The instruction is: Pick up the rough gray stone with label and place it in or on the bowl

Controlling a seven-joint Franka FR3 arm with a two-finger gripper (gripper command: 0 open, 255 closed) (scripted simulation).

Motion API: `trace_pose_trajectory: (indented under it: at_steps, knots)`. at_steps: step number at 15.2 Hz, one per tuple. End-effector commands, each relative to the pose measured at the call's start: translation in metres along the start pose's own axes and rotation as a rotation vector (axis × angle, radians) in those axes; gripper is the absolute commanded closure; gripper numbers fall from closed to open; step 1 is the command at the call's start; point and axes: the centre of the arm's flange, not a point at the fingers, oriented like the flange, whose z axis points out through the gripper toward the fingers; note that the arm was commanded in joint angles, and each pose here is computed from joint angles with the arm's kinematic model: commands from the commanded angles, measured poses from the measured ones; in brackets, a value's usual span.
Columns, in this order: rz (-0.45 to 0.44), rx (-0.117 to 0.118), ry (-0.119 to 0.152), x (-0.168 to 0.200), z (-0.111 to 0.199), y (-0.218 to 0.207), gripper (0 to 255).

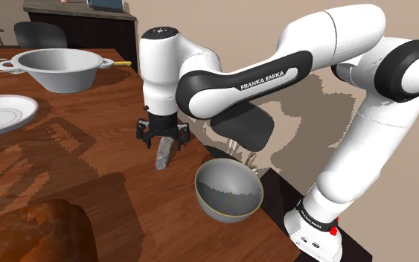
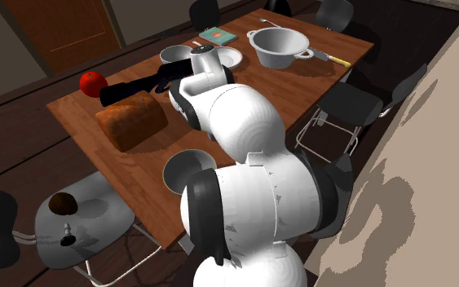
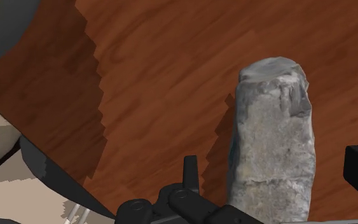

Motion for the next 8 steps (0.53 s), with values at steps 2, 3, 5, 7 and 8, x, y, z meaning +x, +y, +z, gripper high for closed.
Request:
trace_pose_trajectory:
  at_steps: [2, 3, 5, 7, 8]
  knots:
    - [0.0, 0.0, 0.0, 0.0003, 0.0015, -0.0003, 0]
    - [0.0, 0.0, 0.0, 0.0003, 0.0015, -0.0003, 0]
    - [0.0, 0.0, 0.0, 0.0003, 0.0015, -0.0003, 0]
    - [0.0, 0.0, 0.0, 0.0004, 0.0015, -0.0003, 255]
    - [0.0, 0.0, 0.0, 0.0004, 0.0015, -0.0003, 255]
